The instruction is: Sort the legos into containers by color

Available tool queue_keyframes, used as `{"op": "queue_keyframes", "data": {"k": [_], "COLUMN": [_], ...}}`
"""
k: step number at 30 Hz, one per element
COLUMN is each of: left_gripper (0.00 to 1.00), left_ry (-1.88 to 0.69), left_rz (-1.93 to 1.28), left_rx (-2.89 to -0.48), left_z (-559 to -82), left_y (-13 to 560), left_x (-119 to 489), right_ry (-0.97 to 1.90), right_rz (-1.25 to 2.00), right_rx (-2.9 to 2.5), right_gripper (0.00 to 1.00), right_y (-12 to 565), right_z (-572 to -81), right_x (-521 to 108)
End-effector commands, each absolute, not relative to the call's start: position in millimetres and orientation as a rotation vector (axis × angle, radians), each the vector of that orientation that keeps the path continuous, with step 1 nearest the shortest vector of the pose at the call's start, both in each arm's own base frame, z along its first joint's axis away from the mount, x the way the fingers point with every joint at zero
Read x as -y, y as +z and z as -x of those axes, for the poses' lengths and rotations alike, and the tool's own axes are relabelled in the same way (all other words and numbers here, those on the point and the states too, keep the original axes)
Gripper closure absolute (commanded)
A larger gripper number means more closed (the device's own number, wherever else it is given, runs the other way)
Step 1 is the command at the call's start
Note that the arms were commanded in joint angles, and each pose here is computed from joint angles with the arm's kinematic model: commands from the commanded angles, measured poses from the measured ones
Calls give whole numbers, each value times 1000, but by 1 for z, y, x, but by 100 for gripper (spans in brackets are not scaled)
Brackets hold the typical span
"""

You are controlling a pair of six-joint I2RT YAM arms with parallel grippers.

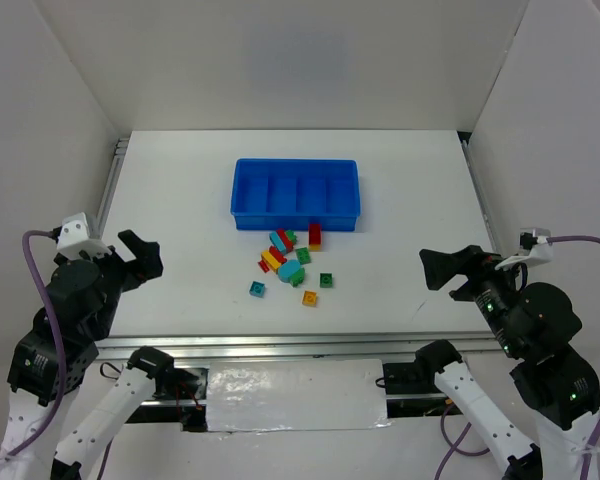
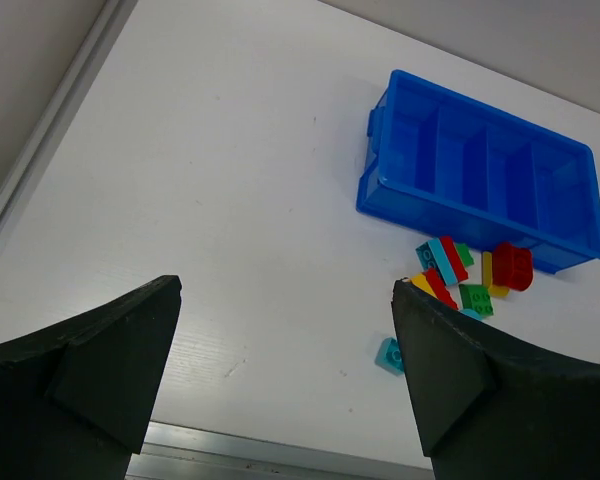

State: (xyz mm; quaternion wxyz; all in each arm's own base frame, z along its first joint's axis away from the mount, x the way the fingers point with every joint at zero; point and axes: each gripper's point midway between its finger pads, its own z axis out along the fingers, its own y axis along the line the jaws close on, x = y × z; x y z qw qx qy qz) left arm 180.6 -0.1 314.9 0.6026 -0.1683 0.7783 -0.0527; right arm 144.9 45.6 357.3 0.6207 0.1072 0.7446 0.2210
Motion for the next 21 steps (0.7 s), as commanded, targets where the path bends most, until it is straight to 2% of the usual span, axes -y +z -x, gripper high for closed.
{"op": "queue_keyframes", "data": {"k": [1,12,15,18,19,21], "left_gripper": [0,1,0,1,0,1], "left_ry": [-142,-148,-144,-128,-115,-105], "left_rz": [424,431,446,460,464,475], "left_rx": [-1745,-1742,-1749,-1776,-1782,-1790], "left_z": [-181,-183,-190,-197,-198,-198], "left_y": [326,320,307,291,291,289], "left_x": [-2,-1,0,2,0,-1], "right_ry": [507,556,629,765,753,723], "right_rz": [-267,-207,-172,-110,-128,-149], "right_rx": [-1688,-1678,-1805,-2013,-2111,-2112], "right_gripper": [0,0,1,0,0,0], "right_y": [364,368,346,300,265,247], "right_z": [-143,-143,-166,-192,-204,-221], "right_x": [-42,-53,-82,-130,-139,-153]}}
